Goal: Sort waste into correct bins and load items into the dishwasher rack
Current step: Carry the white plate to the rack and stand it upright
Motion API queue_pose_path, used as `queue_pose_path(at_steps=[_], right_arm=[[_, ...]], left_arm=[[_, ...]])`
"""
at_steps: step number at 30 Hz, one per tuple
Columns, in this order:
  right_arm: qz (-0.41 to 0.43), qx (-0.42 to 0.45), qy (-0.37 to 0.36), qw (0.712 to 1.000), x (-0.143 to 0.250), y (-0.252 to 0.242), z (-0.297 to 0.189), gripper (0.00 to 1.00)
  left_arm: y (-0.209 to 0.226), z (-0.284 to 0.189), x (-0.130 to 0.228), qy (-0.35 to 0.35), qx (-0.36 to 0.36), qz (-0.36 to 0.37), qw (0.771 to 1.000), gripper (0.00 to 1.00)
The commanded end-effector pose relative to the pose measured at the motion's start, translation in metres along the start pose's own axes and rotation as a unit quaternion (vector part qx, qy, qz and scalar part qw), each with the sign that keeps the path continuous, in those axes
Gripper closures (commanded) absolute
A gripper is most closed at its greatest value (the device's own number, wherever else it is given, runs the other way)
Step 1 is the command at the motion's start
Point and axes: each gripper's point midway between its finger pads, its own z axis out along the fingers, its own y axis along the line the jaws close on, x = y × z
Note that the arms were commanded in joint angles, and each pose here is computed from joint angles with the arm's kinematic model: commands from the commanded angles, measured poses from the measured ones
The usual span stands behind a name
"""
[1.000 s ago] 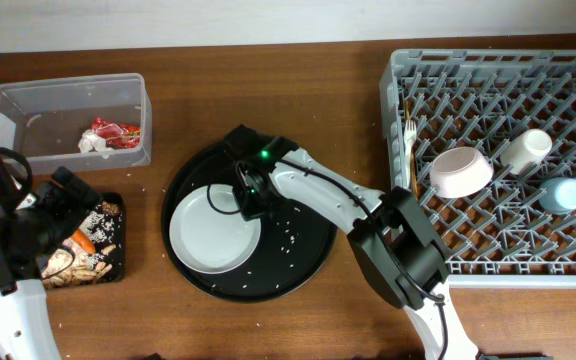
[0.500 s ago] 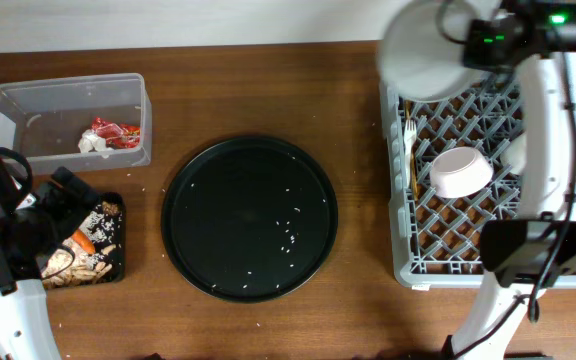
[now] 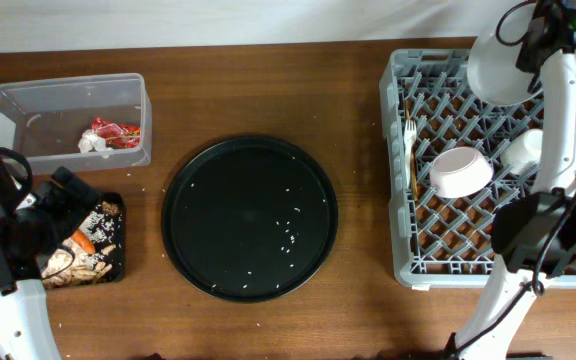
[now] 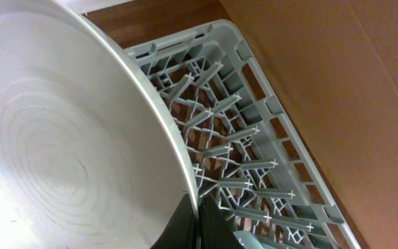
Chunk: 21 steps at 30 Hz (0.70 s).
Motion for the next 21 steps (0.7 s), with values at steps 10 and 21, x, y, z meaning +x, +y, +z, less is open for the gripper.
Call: queue_pose_path(at_steps=[10,21], right_arm=[[-0.087,0.071,0.016,0.994,0.020,0.035,0.016,0.96],[-0.106,0.022,-0.026,0.994,0.011,0.083,-0.023,0.22]], left_arm=[[0.000,0.001,0.000,0.001,0.002,0.005,1.000,0.01],[0.000,0.001,0.000,0.001,0.002,0.005,1.000,0.01]])
